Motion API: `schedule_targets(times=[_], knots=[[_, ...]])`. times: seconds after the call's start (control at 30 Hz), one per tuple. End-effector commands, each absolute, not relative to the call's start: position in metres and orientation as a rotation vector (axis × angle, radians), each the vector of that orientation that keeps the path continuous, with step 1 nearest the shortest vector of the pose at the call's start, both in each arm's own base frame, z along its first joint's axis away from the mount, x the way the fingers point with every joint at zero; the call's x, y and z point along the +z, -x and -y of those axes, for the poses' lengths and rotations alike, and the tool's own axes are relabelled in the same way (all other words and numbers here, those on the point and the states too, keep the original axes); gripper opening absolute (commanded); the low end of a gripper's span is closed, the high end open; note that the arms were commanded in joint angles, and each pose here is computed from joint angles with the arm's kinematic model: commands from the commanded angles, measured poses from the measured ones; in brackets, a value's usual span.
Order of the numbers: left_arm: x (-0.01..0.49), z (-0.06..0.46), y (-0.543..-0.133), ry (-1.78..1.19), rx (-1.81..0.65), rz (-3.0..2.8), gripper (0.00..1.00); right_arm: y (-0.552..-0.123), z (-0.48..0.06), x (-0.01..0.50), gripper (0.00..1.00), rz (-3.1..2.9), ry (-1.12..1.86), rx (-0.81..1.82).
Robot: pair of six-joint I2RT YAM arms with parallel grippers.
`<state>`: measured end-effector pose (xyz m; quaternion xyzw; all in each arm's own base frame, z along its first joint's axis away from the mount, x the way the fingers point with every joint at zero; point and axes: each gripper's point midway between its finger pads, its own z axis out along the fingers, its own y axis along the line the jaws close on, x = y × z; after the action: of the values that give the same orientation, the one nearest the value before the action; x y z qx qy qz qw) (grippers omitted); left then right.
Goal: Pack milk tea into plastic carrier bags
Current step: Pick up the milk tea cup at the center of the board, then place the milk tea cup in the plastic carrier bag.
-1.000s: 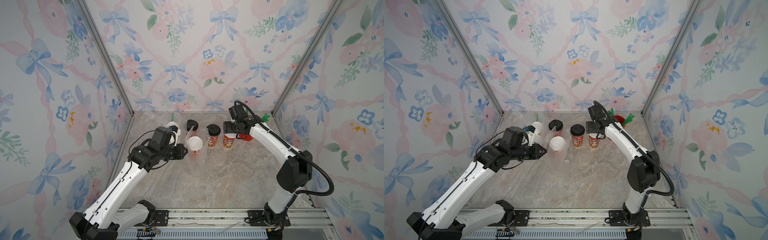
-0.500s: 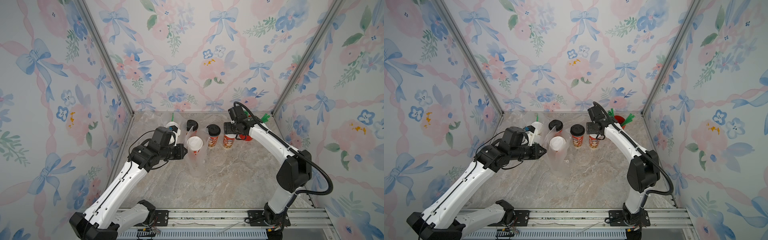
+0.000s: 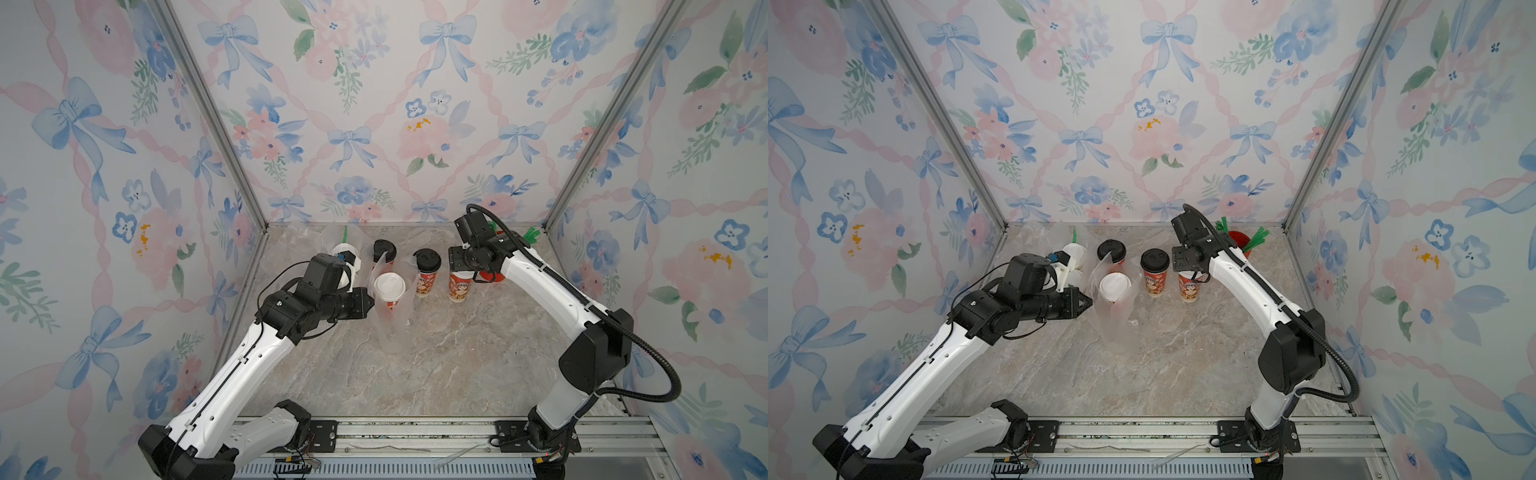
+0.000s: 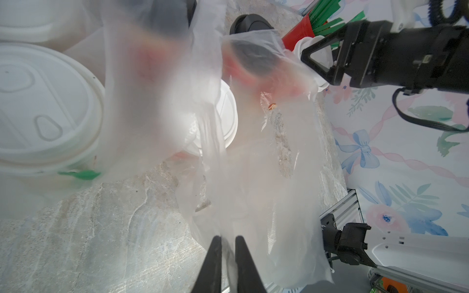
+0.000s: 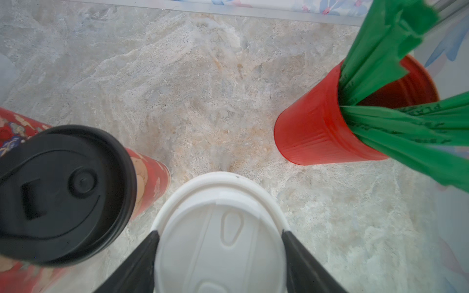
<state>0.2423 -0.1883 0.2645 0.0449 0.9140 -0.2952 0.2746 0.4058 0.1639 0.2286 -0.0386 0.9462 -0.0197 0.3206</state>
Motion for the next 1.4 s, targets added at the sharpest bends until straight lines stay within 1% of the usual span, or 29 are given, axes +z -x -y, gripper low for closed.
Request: schedule_targets(times=[0.0, 0.23, 0.5, 0.77, 0.93, 1.37], knots=[[0.267, 0.189, -0.240, -0.121, -0.792, -2.455, 0.13, -0.379, -0.159, 0.290, 0.72, -2.400, 0.106, -0.025], [0.269, 0.195, -0.241, -0.160, -0.791, -2.453, 0.11, -0.344, -0.167, 0.337, 0.70, -2.366, 0.143, 0.037], [0.272, 0.206, -0.242, -0.202, -0.800, -2.443, 0.10, -0.317, -0.190, 0.384, 0.69, -2.309, 0.196, 0.135], [0.268, 0.213, -0.240, -0.224, -0.811, -2.437, 0.09, -0.301, -0.222, 0.421, 0.68, -2.237, 0.258, 0.231], [0.265, 0.215, -0.239, -0.233, -0.820, -2.440, 0.08, -0.300, -0.249, 0.435, 0.67, -2.199, 0.299, 0.281], [0.265, 0.215, -0.237, -0.246, -0.823, -2.439, 0.07, -0.288, -0.299, 0.471, 0.66, -2.068, 0.349, 0.489]])
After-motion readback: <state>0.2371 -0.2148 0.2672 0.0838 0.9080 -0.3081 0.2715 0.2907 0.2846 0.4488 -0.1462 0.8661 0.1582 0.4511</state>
